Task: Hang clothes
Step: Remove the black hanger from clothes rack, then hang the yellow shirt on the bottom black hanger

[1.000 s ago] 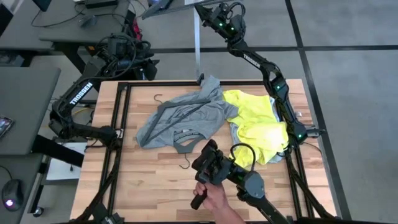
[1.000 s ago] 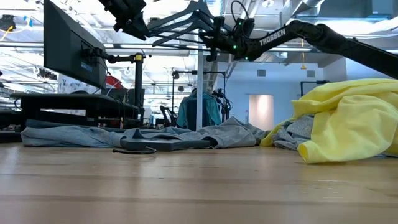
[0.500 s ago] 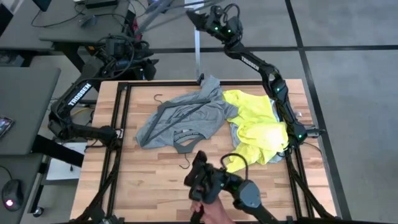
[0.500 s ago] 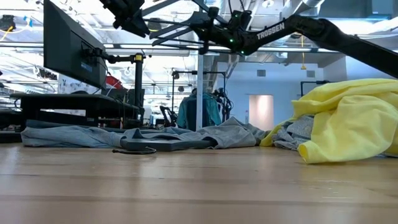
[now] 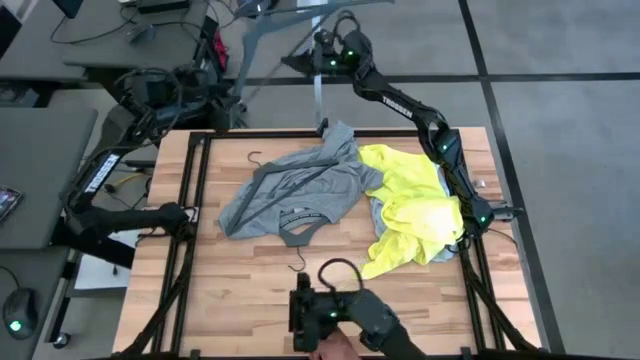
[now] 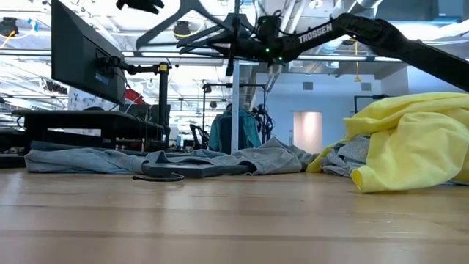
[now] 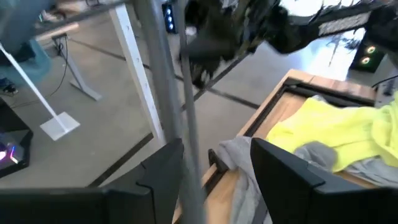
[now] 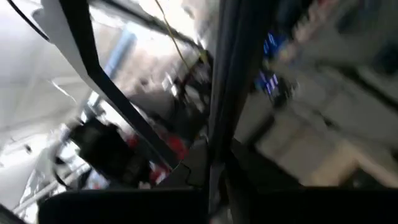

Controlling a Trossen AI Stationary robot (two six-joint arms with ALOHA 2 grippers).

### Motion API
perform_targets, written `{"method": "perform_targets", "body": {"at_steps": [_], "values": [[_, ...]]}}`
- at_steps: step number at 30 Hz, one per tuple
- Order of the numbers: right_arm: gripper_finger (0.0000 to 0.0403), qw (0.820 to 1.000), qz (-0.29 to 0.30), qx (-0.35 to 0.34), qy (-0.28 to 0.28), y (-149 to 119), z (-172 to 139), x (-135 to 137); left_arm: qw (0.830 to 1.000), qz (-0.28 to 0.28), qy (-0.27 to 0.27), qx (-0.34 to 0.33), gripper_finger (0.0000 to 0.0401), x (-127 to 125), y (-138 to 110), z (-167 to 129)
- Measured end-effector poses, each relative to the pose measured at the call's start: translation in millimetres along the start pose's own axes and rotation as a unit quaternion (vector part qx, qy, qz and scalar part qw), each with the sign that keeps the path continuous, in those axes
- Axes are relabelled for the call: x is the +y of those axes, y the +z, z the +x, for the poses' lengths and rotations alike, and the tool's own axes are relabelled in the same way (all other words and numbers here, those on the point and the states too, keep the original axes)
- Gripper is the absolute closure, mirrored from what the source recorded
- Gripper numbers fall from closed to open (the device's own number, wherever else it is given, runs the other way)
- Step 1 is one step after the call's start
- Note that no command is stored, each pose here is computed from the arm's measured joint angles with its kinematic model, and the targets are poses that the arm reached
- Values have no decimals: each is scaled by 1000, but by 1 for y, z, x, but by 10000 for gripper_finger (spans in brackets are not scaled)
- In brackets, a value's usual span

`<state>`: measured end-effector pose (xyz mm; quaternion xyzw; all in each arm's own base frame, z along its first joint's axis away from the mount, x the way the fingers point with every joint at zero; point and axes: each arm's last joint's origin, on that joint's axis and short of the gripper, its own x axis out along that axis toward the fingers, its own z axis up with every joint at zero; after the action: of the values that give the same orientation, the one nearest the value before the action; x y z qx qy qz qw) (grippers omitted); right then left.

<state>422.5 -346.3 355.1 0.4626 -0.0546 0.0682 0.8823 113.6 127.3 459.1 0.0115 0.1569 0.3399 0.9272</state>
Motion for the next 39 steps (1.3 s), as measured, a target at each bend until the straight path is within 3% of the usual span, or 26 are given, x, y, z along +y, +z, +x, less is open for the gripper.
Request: {"method": "perform_targets", "body": {"at_steps": [12, 24, 29, 33, 39], "values": [[389, 979, 40, 162, -115, -82, 39, -14, 991, 0, -26, 130, 228, -13, -24, -9], [387, 942, 140, 255, -165, -201, 93, -58, 985, -1, -22, 169, 228, -17, -31, -13], [351, 928, 166, 283, -177, -229, 102, -60, 984, -9, -28, 176, 228, -19, -32, -13], [324, 935, 94, 303, -162, -229, 99, -59, 982, -16, -29, 184, 228, -20, -35, -12], [296, 920, -14, 360, -155, -224, 87, -47, 980, -14, -32, 197, 228, -21, -42, -6]]}}
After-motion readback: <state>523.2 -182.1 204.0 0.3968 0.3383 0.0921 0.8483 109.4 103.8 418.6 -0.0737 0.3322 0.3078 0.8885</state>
